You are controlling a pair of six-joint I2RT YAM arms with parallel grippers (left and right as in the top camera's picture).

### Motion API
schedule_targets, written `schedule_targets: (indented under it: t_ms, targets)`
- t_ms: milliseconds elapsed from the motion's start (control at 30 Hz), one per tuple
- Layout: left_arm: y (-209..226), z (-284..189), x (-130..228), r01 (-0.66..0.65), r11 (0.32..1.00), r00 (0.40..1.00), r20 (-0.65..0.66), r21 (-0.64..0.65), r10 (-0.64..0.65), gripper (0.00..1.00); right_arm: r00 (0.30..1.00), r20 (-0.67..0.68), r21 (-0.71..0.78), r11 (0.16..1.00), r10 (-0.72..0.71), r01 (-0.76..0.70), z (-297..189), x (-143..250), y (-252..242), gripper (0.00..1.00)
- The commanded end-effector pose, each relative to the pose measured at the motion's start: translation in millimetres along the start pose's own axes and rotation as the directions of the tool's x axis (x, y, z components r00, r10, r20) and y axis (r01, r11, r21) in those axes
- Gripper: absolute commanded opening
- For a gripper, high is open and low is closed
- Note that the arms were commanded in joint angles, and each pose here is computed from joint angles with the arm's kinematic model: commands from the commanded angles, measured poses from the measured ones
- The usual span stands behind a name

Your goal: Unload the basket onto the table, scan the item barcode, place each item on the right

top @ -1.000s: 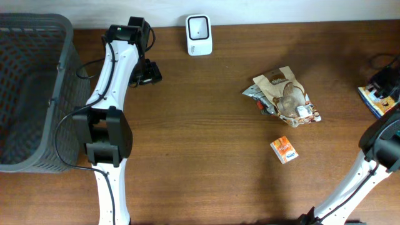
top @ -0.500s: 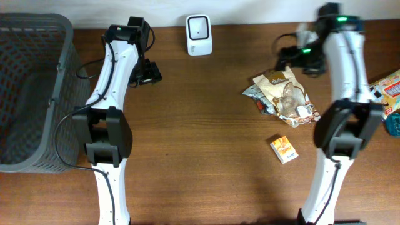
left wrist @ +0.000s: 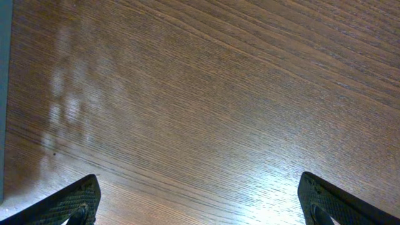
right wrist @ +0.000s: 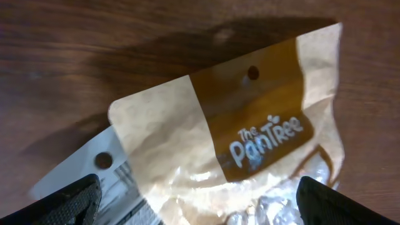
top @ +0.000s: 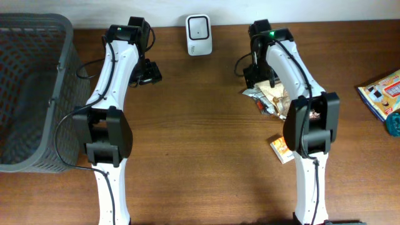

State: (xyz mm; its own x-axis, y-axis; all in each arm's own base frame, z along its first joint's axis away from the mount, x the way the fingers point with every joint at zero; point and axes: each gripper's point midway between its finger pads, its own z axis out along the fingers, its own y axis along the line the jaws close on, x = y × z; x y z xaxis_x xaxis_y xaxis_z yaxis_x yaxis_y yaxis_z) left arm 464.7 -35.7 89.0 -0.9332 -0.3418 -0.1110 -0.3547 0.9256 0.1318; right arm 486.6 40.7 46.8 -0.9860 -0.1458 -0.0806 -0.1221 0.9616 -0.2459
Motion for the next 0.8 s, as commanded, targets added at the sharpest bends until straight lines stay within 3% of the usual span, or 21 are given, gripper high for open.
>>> schedule_targets:
  t_ms: [0, 200, 300, 467, 500, 633, 767]
  targets:
    - [-1, -1, -3, 0.009, 1.0, 1.0, 0.013, -0.005, -0.009, 0.99, 0.999, -0.041, 0.048, 0.999, 0.008, -0.006, 19, 6, -4, 0.99]
    - [-1, -1, -3, 0.009, 1.0, 1.0, 0.013, -0.005, -0.009, 0.99, 0.998, -0.059, 0.166, 0.986, 0.017, -0.007, 37, 6, -26, 0.89]
    - [-1, -1, -3, 0.009, 1.0, 1.0, 0.013, -0.005, -0.009, 0.99, 0.997, -0.077, 0.161, 0.987, 0.026, -0.013, 46, 9, -26, 0.7]
    - [-1, -1, -3, 0.009, 1.0, 1.0, 0.013, -0.005, -0.009, 0.99, 0.996, -0.039, 0.169, 0.983, 0.083, -0.075, 47, 2, -27, 0.1]
    - [-1, -1, -3, 0.009, 1.0, 1.0, 0.013, -0.005, -0.009, 0.99, 0.992, -0.019, 0.215, 0.969, 0.129, -0.122, 44, 0, -35, 0.04]
    - [-1, -1, -3, 0.009, 1.0, 1.0, 0.013, -0.005, -0.009, 0.99, 0.981, 0.033, 0.224, 0.956, 0.189, -0.192, 11, -11, -46, 0.04]
    - [-1, -1, -3, 0.009, 1.0, 1.0, 0.013, -0.005, -0.009, 0.99, 0.964, 0.14, 0.074, 0.969, 0.226, -0.238, -64, -31, -45, 0.04]
